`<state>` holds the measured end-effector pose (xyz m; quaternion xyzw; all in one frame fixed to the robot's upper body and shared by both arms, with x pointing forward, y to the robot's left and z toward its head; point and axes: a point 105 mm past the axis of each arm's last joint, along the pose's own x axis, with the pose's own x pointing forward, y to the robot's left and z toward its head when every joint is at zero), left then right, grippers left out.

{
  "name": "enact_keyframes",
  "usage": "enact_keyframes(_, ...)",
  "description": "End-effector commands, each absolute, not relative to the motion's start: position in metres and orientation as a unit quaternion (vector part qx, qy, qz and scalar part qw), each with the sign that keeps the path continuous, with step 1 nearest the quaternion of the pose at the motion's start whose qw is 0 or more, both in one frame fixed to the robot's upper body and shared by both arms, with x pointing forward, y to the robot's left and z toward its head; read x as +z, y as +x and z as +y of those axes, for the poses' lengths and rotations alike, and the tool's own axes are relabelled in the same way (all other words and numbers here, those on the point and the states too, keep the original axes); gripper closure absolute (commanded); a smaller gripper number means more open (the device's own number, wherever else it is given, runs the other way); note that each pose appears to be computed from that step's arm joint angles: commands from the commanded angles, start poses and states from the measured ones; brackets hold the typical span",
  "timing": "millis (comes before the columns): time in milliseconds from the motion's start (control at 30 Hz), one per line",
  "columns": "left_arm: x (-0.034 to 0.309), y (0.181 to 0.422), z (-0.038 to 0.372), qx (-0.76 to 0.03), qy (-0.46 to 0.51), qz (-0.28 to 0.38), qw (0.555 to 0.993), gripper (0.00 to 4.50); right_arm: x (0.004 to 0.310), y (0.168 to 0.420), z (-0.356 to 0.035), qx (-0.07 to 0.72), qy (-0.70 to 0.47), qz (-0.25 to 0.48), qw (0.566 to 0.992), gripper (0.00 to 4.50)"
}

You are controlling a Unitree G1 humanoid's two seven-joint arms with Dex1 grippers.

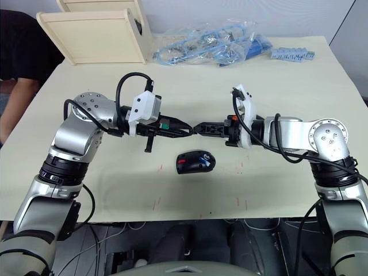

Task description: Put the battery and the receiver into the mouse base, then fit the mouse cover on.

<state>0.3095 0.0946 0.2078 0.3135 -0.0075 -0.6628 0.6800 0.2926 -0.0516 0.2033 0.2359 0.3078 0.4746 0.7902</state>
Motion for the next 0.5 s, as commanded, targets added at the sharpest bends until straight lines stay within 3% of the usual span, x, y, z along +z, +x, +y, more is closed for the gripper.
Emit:
enact_keyframes(33, 0.2218, 0.3075, 0.0911, -0.66, 0.331, -0.034, 0.673, 4.49, 0.2171, 0.2885, -0.0462, 0.497, 0.236, 0.294, 0.782, 1.73)
enact_keyframes(67, 0.2221, 0.3075, 0.0913, -0.66, 0.331, -0.034, 0.673, 4.49, 0.2169, 0.2887, -0.0457, 0.497, 0.237, 0.294, 0.781, 1.73)
enact_keyframes(167, 0.2229, 0.3083, 0.0919, -0.659, 0.334, -0.033, 0.673, 4.49, 0.2161, 0.2885, -0.0457, 0.498, 0.235, 0.298, 0.78, 2.47)
enact_keyframes(500, 0.2238, 0.3078, 0.092, -0.659, 0.335, -0.034, 0.673, 4.49, 0.2158, 0.2879, -0.0419, 0.501, 0.234, 0.3, 0.777, 2.47)
